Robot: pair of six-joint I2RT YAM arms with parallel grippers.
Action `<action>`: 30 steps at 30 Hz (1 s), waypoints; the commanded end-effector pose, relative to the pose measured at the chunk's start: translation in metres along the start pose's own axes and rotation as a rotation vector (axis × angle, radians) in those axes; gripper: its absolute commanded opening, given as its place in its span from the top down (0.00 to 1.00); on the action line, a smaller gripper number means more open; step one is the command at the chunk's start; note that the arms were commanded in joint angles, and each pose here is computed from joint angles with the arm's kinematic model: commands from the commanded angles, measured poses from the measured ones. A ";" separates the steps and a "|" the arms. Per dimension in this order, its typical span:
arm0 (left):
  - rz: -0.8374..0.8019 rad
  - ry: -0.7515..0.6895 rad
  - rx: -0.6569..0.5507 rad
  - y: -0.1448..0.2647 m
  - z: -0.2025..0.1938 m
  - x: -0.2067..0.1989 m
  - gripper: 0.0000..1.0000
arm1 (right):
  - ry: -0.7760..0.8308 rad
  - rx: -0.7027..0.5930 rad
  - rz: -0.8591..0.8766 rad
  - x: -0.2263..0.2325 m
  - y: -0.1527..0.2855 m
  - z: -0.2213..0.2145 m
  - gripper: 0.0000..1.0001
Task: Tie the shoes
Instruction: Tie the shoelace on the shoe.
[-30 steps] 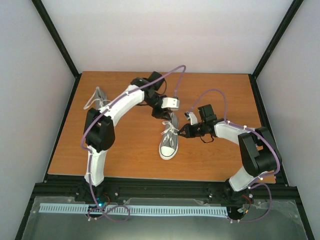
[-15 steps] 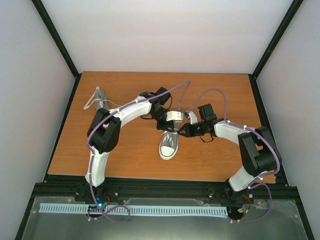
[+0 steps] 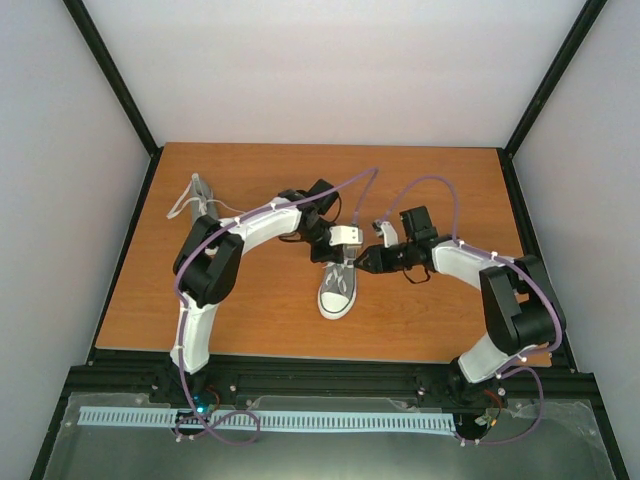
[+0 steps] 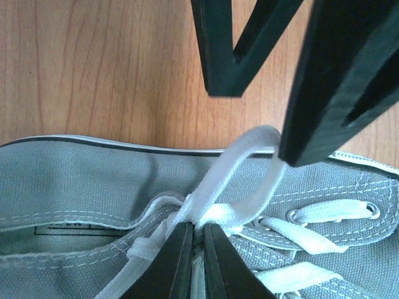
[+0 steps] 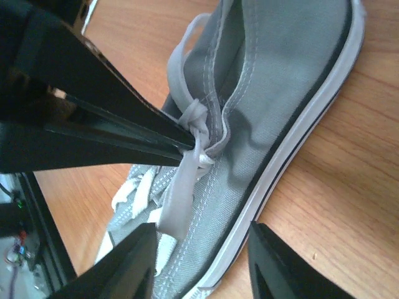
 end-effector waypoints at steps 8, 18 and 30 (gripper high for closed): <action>-0.022 0.061 -0.070 0.016 0.000 0.007 0.90 | 0.222 -0.200 0.055 0.016 0.030 0.010 0.48; -0.042 0.078 -0.091 0.013 -0.001 0.009 0.90 | 0.707 -0.404 -0.003 0.034 0.020 0.008 0.40; -0.058 0.091 -0.092 0.011 -0.002 0.008 0.90 | 0.739 -0.341 0.006 0.023 -0.005 0.002 0.39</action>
Point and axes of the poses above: each gripper's point midway between its finger pads, its own y axis back along the fingers, its own x axis along the line the jaws close on, z = x × y, the point moved 6 cm from there along y, back along the fingers, and after that the axes turned 5 degrees about y, right-handed, at the moved point
